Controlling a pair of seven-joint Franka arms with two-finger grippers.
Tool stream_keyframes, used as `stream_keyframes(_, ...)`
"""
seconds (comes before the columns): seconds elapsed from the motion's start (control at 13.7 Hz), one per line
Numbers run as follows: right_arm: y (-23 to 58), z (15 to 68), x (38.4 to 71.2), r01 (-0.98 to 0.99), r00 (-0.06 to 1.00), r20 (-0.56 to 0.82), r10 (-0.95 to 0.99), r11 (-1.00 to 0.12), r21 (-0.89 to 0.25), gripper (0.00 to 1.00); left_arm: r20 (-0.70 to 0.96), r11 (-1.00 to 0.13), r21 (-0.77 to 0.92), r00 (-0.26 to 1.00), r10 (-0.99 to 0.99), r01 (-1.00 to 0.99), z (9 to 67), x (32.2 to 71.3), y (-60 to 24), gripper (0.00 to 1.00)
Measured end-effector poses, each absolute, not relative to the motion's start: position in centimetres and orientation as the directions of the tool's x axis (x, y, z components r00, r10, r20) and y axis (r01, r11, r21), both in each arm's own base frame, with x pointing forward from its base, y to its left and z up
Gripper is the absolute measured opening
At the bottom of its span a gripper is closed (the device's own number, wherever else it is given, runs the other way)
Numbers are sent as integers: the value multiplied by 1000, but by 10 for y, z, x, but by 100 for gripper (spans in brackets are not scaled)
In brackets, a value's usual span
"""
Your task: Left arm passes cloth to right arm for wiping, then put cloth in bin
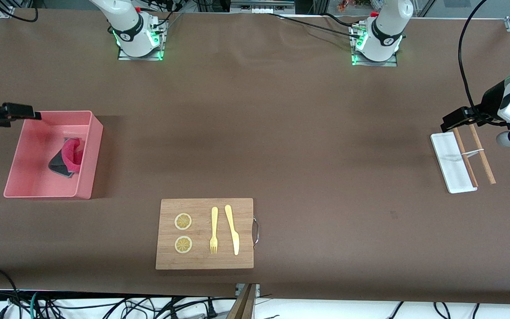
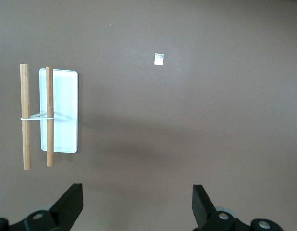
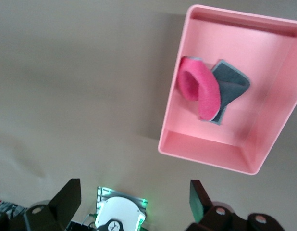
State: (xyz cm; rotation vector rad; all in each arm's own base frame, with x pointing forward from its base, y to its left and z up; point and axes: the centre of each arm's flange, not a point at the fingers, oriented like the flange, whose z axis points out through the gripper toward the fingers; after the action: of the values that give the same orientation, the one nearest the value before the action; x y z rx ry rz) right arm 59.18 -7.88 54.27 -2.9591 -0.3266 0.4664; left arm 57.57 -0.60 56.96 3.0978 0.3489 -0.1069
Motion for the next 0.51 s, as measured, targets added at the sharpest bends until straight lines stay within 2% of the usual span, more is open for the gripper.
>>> stream_keyframes(0.15,-59,567,583,230,927,-274,256,-965,-125,100,-71,-975,15,973,221,223,570,576,-6,100)
stream_keyframes(0.51,-19,593,573,116,958,-257,129,-991,-64,100,-71,-975,15,973,221,223,570,576,-6,100)
